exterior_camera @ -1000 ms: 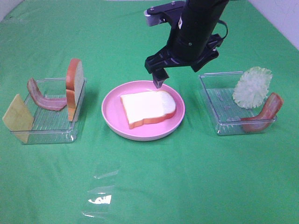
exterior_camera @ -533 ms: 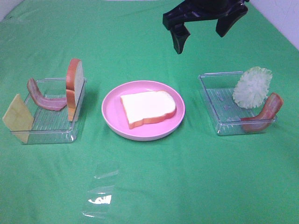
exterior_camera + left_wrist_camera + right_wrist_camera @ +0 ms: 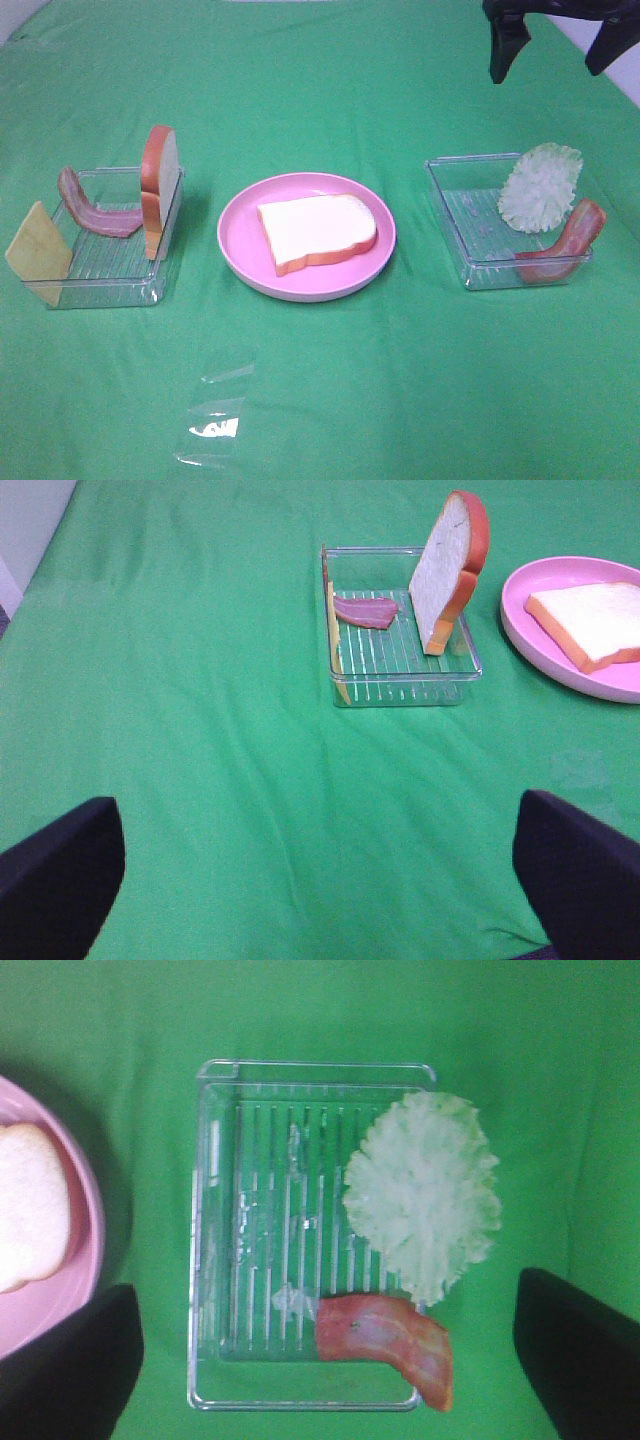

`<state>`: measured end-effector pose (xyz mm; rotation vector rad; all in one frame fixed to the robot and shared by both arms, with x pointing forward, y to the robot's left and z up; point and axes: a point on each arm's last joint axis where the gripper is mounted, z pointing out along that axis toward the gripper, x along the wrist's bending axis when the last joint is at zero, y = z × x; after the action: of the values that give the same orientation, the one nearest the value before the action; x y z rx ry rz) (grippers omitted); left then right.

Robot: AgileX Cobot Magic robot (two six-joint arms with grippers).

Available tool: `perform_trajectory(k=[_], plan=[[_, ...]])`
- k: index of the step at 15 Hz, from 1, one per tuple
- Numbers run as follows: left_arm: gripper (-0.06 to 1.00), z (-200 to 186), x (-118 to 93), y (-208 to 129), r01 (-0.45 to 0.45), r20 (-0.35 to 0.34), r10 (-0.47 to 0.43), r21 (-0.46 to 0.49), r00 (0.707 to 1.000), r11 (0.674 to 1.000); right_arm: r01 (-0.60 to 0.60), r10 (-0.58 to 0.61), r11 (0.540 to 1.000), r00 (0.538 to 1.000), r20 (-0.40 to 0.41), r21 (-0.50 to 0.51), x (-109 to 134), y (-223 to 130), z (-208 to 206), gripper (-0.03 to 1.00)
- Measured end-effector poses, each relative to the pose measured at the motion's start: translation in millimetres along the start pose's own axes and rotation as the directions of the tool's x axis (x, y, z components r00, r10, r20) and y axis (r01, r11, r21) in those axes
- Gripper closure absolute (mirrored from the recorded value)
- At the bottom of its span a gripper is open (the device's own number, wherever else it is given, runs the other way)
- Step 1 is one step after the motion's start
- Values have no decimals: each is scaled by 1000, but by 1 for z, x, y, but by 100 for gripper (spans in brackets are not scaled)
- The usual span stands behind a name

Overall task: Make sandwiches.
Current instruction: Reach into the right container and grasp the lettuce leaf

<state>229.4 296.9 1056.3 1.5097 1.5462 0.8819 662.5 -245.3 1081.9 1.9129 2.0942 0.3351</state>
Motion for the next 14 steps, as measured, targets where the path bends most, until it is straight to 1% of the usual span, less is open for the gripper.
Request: perform_trajectory(k=[4,5,7,10,14], plan=[[-3,0,0,0,0,1,0,0,1000,1000,-110,109,994,994,13,6,-52,-2,2,0],[-3,0,0,0,0,1,0,0,1000,1000,-118,118,993,993,17,7,-56,-2,3,0],[-3,0,0,0,0,1,0,0,1000,1000,-158,157,987,987,32,11,-74,-4,5,0],[-3,0,0,0,0,1,0,0,1000,1000,-167,165,984,986,37,55,-78,-5,25,0],[-3,0,0,0,0,1,0,0,1000,1000,-174,174,977,985,15,126,-76,-4,76,0]])
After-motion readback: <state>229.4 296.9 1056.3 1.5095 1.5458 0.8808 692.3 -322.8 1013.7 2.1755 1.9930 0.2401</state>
